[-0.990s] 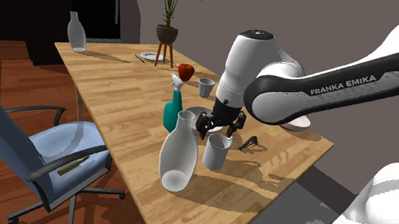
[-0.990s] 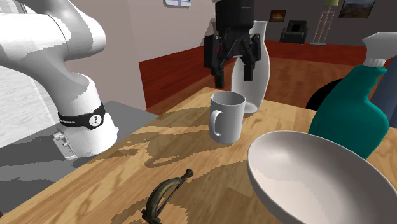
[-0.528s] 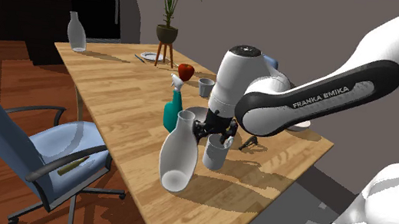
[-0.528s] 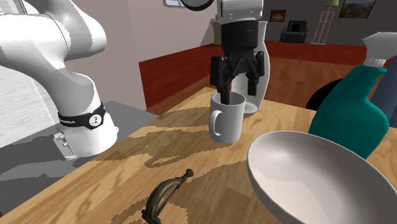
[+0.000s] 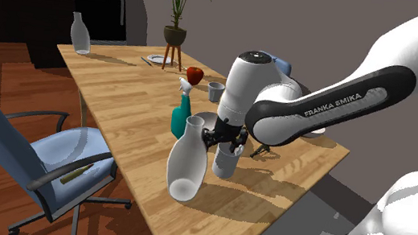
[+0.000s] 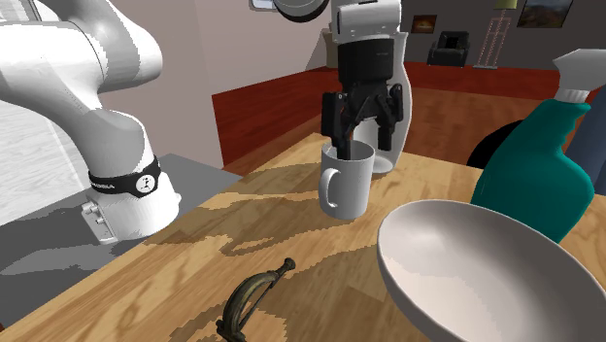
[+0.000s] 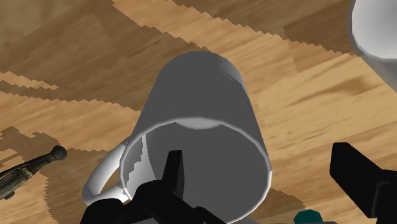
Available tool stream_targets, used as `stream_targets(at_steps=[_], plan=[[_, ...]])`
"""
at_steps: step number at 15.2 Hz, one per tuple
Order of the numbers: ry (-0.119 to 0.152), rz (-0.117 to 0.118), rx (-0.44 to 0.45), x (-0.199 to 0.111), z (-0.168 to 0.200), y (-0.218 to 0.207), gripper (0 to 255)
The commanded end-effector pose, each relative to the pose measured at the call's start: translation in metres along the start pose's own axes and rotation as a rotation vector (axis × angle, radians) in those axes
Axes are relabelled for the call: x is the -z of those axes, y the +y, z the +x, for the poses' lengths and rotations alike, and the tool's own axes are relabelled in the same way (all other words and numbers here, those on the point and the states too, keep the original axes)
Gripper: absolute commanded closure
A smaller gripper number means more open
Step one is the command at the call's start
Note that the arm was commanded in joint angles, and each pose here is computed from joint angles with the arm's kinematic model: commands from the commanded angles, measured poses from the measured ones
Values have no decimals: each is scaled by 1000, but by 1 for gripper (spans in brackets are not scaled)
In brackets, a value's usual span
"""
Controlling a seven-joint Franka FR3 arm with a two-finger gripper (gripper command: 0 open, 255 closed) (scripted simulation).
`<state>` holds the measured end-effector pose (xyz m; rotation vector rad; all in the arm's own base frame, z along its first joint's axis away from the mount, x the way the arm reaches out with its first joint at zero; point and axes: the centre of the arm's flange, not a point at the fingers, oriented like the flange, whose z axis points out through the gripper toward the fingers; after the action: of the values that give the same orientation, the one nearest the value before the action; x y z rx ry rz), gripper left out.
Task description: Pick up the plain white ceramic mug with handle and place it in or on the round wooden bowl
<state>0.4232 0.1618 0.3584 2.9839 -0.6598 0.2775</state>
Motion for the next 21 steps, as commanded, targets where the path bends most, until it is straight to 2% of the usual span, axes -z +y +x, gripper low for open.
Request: stream_targets(at_steps=[1,10,21], plan=[[0,0,0,0,0,0,255],[0,0,0,0,0,0,255],[0,0,0,57,11,2,255]])
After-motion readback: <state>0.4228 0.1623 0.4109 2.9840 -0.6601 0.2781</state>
